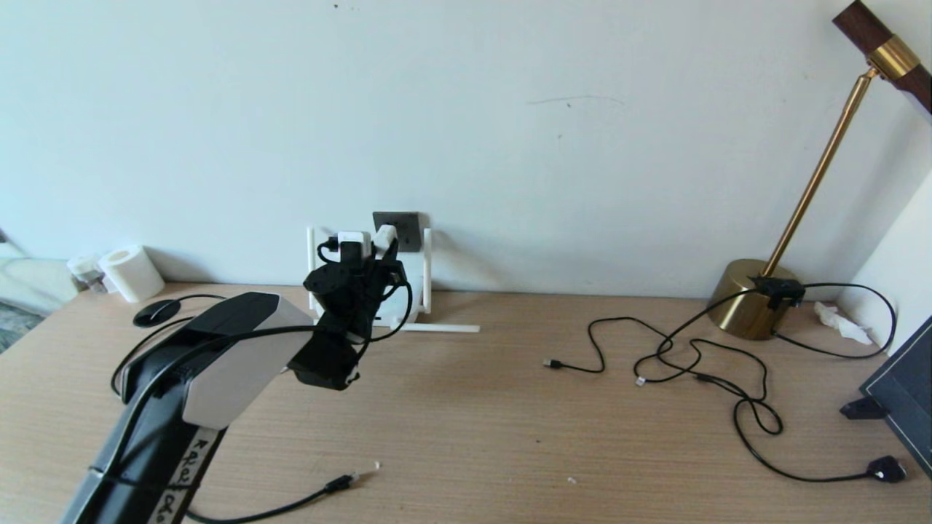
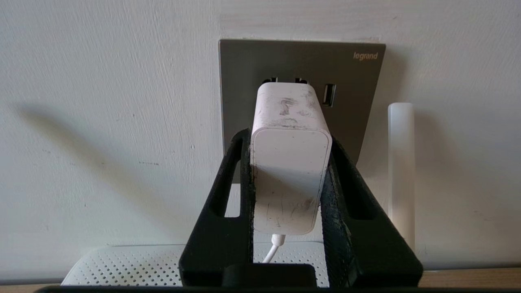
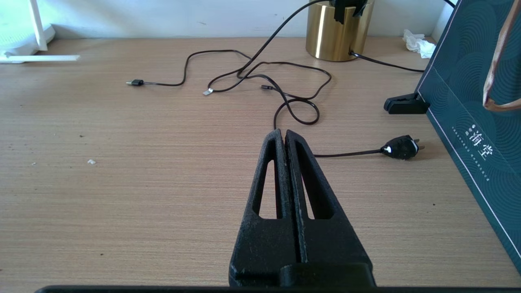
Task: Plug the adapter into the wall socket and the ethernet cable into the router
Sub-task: Align plug and socket
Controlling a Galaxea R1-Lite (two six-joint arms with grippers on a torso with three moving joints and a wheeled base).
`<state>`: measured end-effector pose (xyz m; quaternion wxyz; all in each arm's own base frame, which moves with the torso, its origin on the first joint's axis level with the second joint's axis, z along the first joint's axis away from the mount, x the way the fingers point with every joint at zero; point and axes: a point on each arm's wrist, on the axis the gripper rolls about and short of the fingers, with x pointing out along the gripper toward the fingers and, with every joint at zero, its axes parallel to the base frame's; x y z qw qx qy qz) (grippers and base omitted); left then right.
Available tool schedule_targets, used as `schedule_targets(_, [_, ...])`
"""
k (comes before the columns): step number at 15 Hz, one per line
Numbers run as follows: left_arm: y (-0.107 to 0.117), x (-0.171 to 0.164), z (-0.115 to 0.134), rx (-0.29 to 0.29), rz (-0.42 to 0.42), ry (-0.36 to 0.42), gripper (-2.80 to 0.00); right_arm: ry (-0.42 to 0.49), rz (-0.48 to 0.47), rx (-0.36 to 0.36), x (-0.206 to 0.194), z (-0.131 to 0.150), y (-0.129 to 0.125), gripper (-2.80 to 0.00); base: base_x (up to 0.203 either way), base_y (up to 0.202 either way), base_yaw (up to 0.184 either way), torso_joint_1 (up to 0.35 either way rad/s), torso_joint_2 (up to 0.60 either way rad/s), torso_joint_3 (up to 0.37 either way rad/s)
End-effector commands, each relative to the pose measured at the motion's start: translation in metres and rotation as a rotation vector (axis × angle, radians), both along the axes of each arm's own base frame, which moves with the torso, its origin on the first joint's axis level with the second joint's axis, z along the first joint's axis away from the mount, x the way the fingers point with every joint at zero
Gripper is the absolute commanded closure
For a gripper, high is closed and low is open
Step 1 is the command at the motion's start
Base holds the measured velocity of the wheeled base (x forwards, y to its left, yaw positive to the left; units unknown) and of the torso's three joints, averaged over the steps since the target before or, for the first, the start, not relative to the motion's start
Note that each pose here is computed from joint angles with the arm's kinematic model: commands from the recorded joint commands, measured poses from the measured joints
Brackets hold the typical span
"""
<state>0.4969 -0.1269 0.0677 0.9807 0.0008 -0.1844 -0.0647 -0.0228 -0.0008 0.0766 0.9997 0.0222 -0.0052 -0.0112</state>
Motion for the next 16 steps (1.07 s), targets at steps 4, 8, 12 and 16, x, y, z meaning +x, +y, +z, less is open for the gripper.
schedule_targets(4, [0.0,0.002,-0.003,0.001,-0.003,-0.002,0.0,0.001,0.0,0.0,0.0,0.0,0.0,0.0,0.0,0.0,0.0,0.0,0.0,0.0])
schedule_targets(8, [-0.001,0.002,0.002,-0.002,-0.002,-0.012,0.0,0.001,0.0,0.0,0.0,0.0,0.0,0.0,0.0,0.0,0.0,0.0,0.0,0.0])
schedule_targets(12, [0.0,0.001,0.007,0.01,0.004,-0.026,0.0,0.001,0.0,0.0,0.0,0.0,0.0,0.0,0.0,0.0,0.0,0.0,0.0,0.0])
schedule_targets(16, [0.001,0.001,0.006,0.012,0.006,-0.022,0.0,0.001,0.0,0.0,0.0,0.0,0.0,0.0,0.0,0.0,0.0,0.0,0.0,0.0])
